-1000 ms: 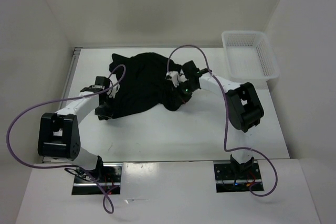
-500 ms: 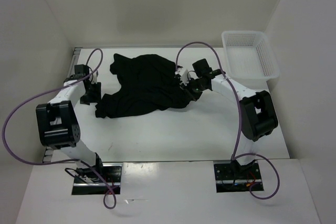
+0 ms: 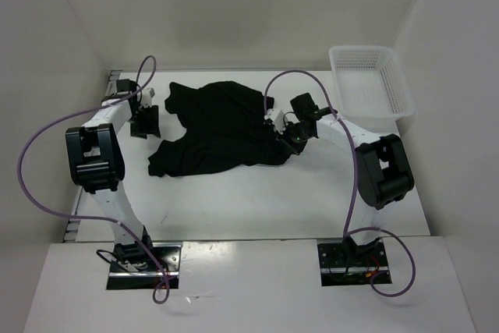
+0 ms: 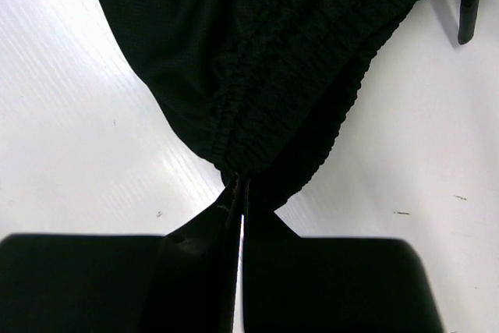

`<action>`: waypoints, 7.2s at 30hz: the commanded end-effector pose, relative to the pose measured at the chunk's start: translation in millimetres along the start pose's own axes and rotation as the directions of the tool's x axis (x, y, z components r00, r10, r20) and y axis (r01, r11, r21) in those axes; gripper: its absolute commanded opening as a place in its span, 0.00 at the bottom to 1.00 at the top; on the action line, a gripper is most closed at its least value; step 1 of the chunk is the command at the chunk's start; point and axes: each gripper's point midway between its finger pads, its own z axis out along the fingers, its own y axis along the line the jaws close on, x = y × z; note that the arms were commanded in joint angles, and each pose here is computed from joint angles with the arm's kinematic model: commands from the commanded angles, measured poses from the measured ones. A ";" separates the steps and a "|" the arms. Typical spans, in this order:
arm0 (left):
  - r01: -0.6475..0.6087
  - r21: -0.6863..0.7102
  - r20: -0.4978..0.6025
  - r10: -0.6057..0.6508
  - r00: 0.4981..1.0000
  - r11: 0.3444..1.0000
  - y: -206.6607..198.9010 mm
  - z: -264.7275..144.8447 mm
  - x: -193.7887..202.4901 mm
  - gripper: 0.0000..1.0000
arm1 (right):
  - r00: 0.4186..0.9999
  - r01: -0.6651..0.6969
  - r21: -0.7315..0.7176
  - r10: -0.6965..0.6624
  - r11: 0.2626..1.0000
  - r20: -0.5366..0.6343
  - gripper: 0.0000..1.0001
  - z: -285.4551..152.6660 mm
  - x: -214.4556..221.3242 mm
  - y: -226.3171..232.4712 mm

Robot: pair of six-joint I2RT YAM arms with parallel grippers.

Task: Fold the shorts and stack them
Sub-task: Flatten the shorts out

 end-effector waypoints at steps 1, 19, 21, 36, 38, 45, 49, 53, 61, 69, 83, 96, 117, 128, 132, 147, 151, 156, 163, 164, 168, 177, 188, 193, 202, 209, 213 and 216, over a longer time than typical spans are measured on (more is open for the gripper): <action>-0.058 0.143 -0.028 0.063 0.998 0.988 -49.5 -4.3 2.5 0.60 | 0.999 0.035 0.004 -0.035 0.999 -0.009 0.00 -0.2 2.8 1.6; -0.091 0.000 -0.172 0.089 0.981 0.996 -31.7 36.4 46.2 0.41 | 0.999 0.045 0.012 -0.045 0.999 -0.013 0.00 3.8 2.3 -3.0; -0.091 0.000 -0.172 0.089 0.981 0.996 -31.4 39.8 46.4 0.27 | 0.999 0.042 0.007 -0.041 0.999 -0.020 0.00 3.8 7.1 0.4; 0.027 -0.100 0.238 -0.002 0.971 0.995 35.6 -65.1 -109.7 0.00 | 0.992 0.103 0.027 -0.101 0.994 -0.075 0.00 3.3 28.9 1.2; 0.030 -0.110 0.227 -0.004 0.974 0.994 38.1 -60.7 -107.8 0.01 | 0.993 0.102 0.019 -0.101 0.995 -0.068 0.00 3.7 27.8 2.8; 0.026 -0.124 0.204 0.000 0.979 0.992 40.7 -35.6 -109.1 0.58 | 0.993 0.119 0.026 -0.119 0.993 -0.003 0.00 1.0 -5.2 -1.8; 0.023 -0.114 0.217 0.003 0.976 0.993 33.5 -58.9 -98.4 0.65 | 0.993 0.114 0.028 -0.114 0.993 0.023 0.00 2.0 -16.6 -2.0; 0.026 -0.077 0.097 -0.019 0.995 0.997 24.2 -48.2 -41.1 0.65 | 0.994 0.110 0.021 -0.110 0.994 0.015 0.00 5.2 -14.1 -1.8; 0.014 0.057 0.002 -0.014 1.000 0.998 -1.8 3.4 -10.4 0.67 | 0.990 0.140 0.025 -0.141 0.990 0.024 0.00 11.3 -24.2 -7.0; -0.006 0.188 -0.051 0.016 0.999 0.982 -35.0 35.0 -13.5 0.68 | 0.988 0.152 0.023 -0.153 0.988 0.006 0.00 12.7 -20.7 -0.1; -0.023 0.202 0.070 0.009 0.998 0.979 -41.9 -60.1 -34.7 0.00 | 0.979 0.202 0.033 -0.203 0.979 0.007 0.00 14.9 -25.7 -3.0; -0.133 0.169 -0.074 0.148 0.986 0.977 -96.0 -48.2 -75.1 0.18 | 0.973 0.223 0.024 -0.224 0.974 0.051 0.00 8.1 -43.3 -3.4; -0.090 0.124 -0.044 0.096 0.994 0.988 -62.7 -32.4 -40.8 0.61 | 0.970 0.232 0.046 -0.235 0.972 0.059 0.00 5.4 -52.6 -2.0; -0.069 0.177 0.044 0.062 0.997 0.982 -50.4 11.2 -54.2 0.61 | 0.969 0.242 0.030 -0.243 0.970 0.035 0.00 7.7 -43.1 5.0; -0.064 0.178 0.027 0.060 0.998 0.982 -49.0 23.5 -51.7 0.61 | 0.968 0.248 0.019 -0.248 0.969 0.030 0.00 10.3 -41.1 9.8; -0.029 0.242 -0.096 0.053 0.994 0.970 -60.5 42.3 -19.0 0.42 | 0.966 0.256 0.026 -0.257 0.966 0.023 0.00 10.0 -40.4 8.0; -0.024 0.252 -0.105 0.052 0.993 0.967 -62.9 36.7 -16.8 0.24 | 0.967 0.254 0.020 -0.254 0.967 0.017 0.00 11.4 -36.8 9.5; -0.044 0.241 -0.052 0.058 0.997 0.969 -63.5 17.4 -30.2 0.11 | 0.967 0.254 0.027 -0.254 0.967 0.010 0.00 14.2 -35.8 7.1; -0.036 0.185 0.003 0.036 0.999 0.982 -49.6 -44.1 -37.5 0.00 | 0.967 0.256 0.074 -0.255 0.964 -0.021 0.00 4.4 -32.2 0.7; -0.027 0.180 0.008 0.026 1.000 0.983 -45.6 -53.8 -37.2 0.00 | 0.966 0.258 0.087 -0.257 0.962 -0.021 0.00 1.2 -33.5 -0.9; 0.079 0.095 0.027 -0.082 0.996 0.992 1.4 -103.8 -19.8 0.00 | 0.982 0.187 0.057 -0.187 0.981 -0.012 0.00 -16.5 -26.7 7.1; 0.194 0.207 -0.048 -0.188 0.981 0.959 6.7 -124.6 -5.2 0.00 | 0.983 0.167 -0.006 -0.166 0.986 0.071 0.00 -42.2 -70.2 4.6; 0.168 -0.188 -0.482 -0.240 0.843 0.968 32.1 -137.6 189.0 0.00 | 0.851 0.413 -0.295 -0.480 0.862 -0.211 0.00 -54.6 63.0 133.1; 0.072 -0.259 -0.549 -0.208 0.810 0.963 38.2 -132.0 223.2 0.00 | 0.767 0.481 -0.358 -0.581 0.801 -0.271 0.00 -46.4 86.3 150.9; -0.038 -0.272 -0.590 -0.135 0.796 0.962 30.2 -137.5 253.8 0.08 | 0.758 0.467 -0.345 -0.569 0.814 -0.318 0.11 -50.3 96.4 147.3; -0.072 -0.346 -0.556 -0.143 0.819 0.935 47.6 -142.0 237.2 0.47 | 0.793 0.440 -0.328 -0.533 0.836 -0.296 1.00 -69.1 74.7 151.3; 0.001 -0.351 -0.311 -0.117 0.943 0.936 54.9 -132.8 138.9 0.60 | 0.906 0.364 -0.154 -0.387 0.919 -0.169 1.00 -86.7 17.0 112.3; 0.027 -0.292 -0.079 -0.052 0.995 0.956 44.5 -129.5 43.9 0.60 | 0.984 0.170 0.009 -0.170 0.985 0.052 0.97 -90.0 -48.2 57.6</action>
